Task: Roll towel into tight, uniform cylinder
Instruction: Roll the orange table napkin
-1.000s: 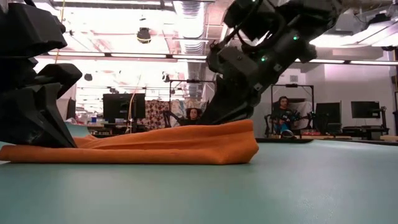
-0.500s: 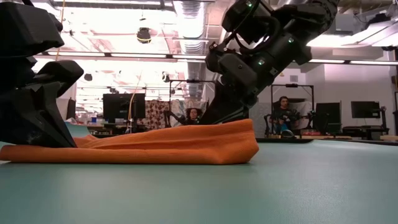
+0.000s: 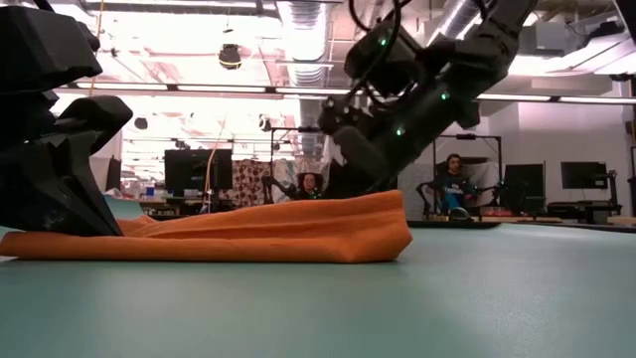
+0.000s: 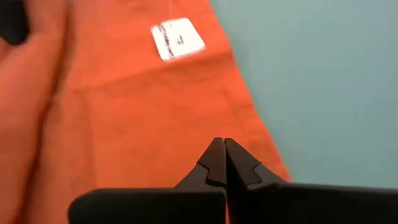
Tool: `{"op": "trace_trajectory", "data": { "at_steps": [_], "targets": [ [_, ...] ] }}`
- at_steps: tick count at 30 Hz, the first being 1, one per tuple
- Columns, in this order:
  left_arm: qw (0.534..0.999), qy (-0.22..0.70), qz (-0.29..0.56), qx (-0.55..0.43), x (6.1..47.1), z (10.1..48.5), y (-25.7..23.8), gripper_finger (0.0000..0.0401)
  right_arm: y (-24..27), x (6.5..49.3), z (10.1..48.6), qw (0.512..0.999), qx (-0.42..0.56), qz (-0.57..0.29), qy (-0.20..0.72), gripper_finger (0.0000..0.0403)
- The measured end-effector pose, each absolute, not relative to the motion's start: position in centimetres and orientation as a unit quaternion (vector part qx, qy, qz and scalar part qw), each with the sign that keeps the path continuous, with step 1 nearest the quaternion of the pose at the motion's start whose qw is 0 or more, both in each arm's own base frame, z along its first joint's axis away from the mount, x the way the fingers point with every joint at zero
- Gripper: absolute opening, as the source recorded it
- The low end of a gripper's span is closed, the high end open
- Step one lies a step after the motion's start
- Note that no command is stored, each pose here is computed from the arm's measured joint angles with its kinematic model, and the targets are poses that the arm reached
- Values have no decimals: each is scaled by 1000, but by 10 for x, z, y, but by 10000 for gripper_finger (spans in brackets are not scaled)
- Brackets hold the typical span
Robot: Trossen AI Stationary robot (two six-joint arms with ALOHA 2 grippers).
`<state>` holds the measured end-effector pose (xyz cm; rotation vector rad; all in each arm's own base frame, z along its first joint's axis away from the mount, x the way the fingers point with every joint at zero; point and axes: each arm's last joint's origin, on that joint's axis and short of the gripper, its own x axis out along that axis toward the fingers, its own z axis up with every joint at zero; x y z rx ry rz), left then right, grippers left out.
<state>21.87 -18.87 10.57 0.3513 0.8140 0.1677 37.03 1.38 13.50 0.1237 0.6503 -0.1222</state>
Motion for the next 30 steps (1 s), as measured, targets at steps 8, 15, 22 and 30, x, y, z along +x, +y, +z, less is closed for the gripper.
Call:
{"op": "trace_trajectory", "data": {
  "at_steps": [8, 15, 22, 30],
  "targets": [
    [898, 392, 76, 182, 219, 106, -189, 0, 10, 370, 119, 932, 70, -76, 347, 8],
    [899, 386, 62, 196, 226, 114, -195, 0, 20, 362, 106, 905, 82, -120, 399, 8],
    [903, 357, 69, 227, 236, 128, -203, 0, 41, 352, 99, 885, 71, -139, 438, 8],
    [890, 328, 127, 290, 239, 131, -192, 0, 58, 346, 97, 881, 60, -149, 444, 8]
  ]
}}
